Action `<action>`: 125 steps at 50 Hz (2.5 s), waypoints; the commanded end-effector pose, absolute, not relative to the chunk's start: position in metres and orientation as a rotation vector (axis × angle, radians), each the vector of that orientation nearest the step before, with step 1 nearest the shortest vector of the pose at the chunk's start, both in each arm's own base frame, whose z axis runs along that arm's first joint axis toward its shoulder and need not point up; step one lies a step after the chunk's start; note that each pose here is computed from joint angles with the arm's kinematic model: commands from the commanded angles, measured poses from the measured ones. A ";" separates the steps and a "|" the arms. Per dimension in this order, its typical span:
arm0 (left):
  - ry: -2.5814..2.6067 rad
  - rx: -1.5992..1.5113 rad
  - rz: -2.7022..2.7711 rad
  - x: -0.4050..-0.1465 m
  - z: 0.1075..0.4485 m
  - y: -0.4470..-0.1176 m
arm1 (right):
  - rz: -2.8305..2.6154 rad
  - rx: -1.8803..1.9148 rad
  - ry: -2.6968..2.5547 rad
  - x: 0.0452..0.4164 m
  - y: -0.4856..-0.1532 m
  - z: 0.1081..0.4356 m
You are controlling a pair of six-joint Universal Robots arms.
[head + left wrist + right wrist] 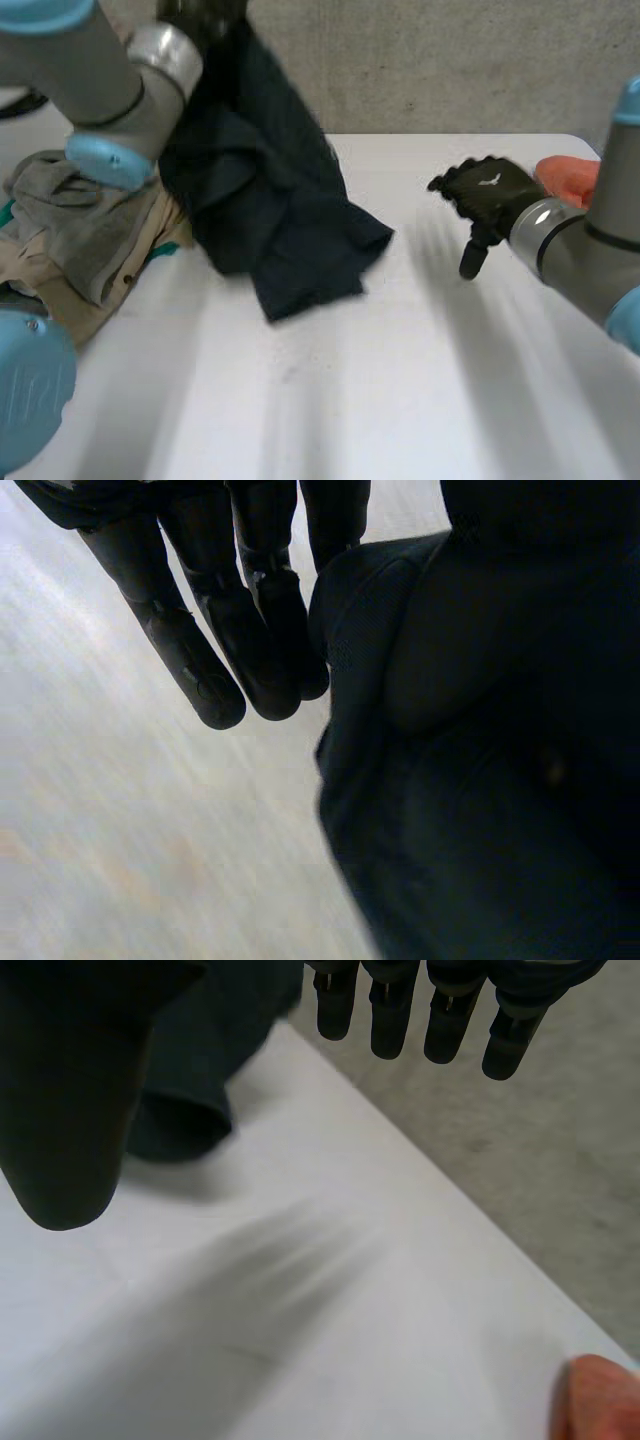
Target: Fold the laundry.
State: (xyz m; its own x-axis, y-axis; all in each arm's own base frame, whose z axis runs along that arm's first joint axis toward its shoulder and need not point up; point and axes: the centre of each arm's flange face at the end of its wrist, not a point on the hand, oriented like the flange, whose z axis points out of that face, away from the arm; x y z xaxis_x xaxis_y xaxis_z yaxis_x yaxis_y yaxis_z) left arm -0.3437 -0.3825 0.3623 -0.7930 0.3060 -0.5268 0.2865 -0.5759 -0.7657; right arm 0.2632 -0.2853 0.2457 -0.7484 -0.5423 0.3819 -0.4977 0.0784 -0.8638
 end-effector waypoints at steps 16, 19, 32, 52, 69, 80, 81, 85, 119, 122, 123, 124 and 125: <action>-1.500 -1.228 1.728 -0.431 0.240 -0.256 | -1.976 -0.826 2.336 0.213 -0.337 0.277; -1.551 -1.280 1.654 -0.433 0.211 -0.248 | -1.959 -0.862 2.340 0.215 -0.338 0.271; -1.782 -1.108 1.919 -0.371 0.271 -0.274 | -1.863 -1.037 2.325 0.237 -0.316 0.252; -2.221 -1.146 1.718 -0.299 0.179 -0.329 | -1.520 -1.115 2.388 0.281 -0.264 0.168; -2.298 -1.317 1.483 -0.316 0.146 -0.337 | -1.680 -1.036 2.386 0.297 -0.292 0.131; -2.352 -1.352 1.330 -0.320 0.167 -0.303 | -1.769 -1.224 2.287 0.283 -0.270 0.171; -2.368 -1.346 1.283 -0.317 0.173 -0.294 | -1.720 -1.322 2.286 0.278 -0.263 0.172; -2.352 -1.375 1.132 -0.309 0.186 -0.262 | -1.508 -1.652 2.273 0.261 -0.240 0.173; -2.399 -1.228 1.404 -0.306 0.192 -0.303 | -1.465 -1.120 2.439 0.248 -0.309 0.206; -2.397 -1.224 1.418 -0.306 0.193 -0.302 | -1.461 -1.077 2.437 0.240 -0.311 0.218; -2.392 -1.222 1.425 -0.307 0.194 -0.302 | -1.462 -1.071 2.434 0.238 -0.311 0.221; -2.390 -1.223 1.429 -0.307 0.194 -0.302 | -1.466 -1.068 2.431 0.236 -0.311 0.225; -2.381 -1.228 1.437 -0.309 0.193 -0.301 | -1.476 -1.062 2.423 0.234 -0.312 0.232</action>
